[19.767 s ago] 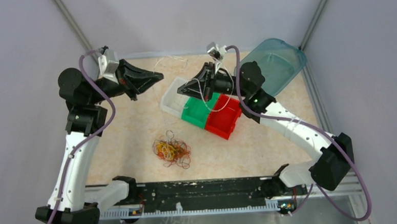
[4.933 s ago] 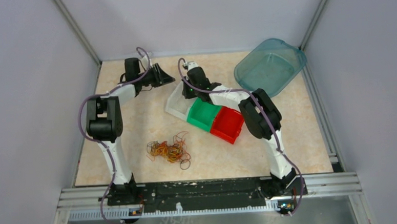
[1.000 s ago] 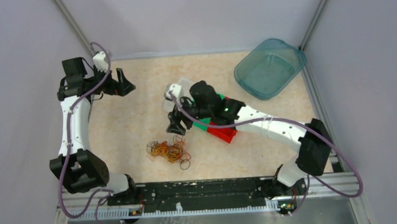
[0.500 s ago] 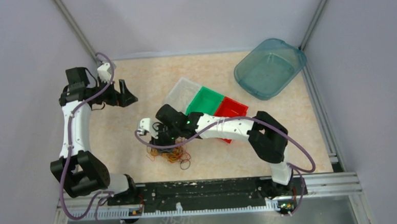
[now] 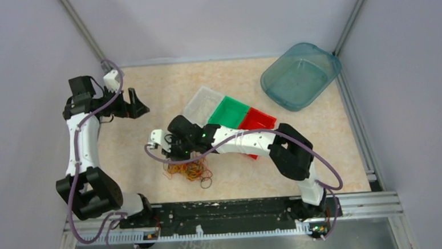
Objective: Untangle the cables
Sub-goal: Untie the cable.
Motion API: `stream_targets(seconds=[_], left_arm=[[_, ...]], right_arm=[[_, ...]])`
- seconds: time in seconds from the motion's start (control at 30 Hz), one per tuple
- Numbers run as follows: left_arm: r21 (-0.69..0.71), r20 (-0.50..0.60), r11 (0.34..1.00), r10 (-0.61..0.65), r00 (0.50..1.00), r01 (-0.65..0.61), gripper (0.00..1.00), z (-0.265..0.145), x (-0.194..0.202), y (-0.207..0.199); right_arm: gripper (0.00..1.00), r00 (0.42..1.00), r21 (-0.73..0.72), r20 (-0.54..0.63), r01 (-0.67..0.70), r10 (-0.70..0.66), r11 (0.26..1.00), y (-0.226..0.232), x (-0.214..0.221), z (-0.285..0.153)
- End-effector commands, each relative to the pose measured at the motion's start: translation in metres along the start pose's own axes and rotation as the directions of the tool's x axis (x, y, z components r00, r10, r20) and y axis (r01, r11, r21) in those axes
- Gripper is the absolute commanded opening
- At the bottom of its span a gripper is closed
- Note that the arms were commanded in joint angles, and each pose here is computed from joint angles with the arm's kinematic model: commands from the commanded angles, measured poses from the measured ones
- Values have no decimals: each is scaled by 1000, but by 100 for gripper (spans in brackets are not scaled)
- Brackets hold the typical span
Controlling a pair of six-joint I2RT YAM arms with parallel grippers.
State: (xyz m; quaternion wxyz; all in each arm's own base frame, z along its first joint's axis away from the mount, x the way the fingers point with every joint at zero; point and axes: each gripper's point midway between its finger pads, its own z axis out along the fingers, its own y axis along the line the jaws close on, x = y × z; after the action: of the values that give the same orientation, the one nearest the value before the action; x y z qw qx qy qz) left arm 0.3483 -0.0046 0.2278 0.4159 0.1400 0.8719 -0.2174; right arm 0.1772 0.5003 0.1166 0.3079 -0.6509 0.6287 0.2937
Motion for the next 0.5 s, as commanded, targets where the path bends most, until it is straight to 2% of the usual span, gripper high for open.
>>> stream_targets(seconds=[0.0,0.13,0.33,0.47], left_arm=[[40,41,998,39,998,-41,99,0,2,-7],[155,79,983,82,994,-93,99,0,11,-30],[384,150,905,132,980,-180,99,-13,18,-78],[502,190,840,127,974,-207,99,-23,25,-103]], right_arm=[[0,987,130,152,27,-47,991,-22,-55,-29],[0,956,186,293,-25,-32,982,-41,-93,-71],[0,812,168,583,-160,33,973,-61,-142,-153],[0,760,131,649,-164,41,978,-57,-156,-180]])
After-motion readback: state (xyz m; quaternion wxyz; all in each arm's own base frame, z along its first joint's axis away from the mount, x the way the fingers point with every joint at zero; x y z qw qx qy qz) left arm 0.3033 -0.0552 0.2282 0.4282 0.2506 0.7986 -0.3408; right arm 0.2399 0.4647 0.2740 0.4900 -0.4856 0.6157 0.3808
